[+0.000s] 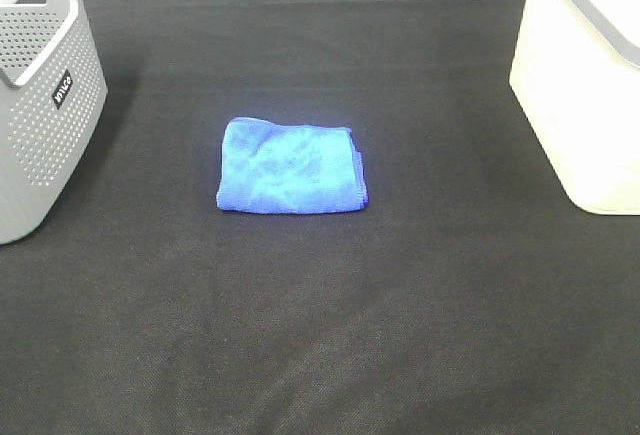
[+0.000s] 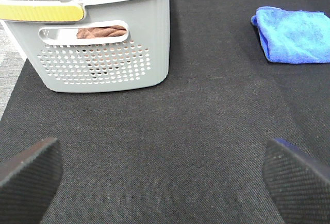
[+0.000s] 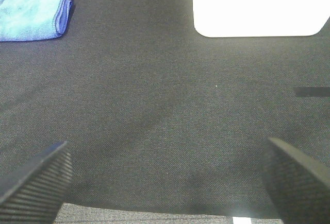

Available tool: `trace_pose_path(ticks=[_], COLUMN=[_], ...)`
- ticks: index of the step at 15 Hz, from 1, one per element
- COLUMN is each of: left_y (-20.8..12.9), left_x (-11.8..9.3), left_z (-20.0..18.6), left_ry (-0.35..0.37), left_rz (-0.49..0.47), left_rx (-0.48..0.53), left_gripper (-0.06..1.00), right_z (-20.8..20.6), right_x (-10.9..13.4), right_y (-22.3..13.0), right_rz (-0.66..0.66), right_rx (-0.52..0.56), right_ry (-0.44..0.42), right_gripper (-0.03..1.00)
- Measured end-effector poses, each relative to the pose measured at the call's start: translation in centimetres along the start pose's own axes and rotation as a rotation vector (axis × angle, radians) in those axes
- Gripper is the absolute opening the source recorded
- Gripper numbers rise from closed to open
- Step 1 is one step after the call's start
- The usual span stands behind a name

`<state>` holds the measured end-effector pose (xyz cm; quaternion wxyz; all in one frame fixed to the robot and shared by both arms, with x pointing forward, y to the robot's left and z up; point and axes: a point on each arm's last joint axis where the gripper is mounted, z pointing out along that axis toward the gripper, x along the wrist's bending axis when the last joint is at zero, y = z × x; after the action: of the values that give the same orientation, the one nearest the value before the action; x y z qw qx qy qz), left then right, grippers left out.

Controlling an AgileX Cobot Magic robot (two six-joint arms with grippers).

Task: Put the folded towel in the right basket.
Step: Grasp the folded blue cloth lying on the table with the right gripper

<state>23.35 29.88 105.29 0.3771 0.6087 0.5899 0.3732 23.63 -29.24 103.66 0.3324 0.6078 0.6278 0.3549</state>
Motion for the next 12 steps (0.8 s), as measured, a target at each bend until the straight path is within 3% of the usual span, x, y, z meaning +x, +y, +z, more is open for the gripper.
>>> trace_pose_path(ticks=[12], left_y=[0.0], left_x=[0.0], left_z=[0.0], left_ry=[0.0], left_rz=[0.0], left_rx=[0.0], left_gripper=[0.98], right_z=[0.0], right_x=[0.0], right_y=[0.0], right_rz=[0.0], right_rx=[0.0], right_ry=[0.0], right_gripper=[0.96])
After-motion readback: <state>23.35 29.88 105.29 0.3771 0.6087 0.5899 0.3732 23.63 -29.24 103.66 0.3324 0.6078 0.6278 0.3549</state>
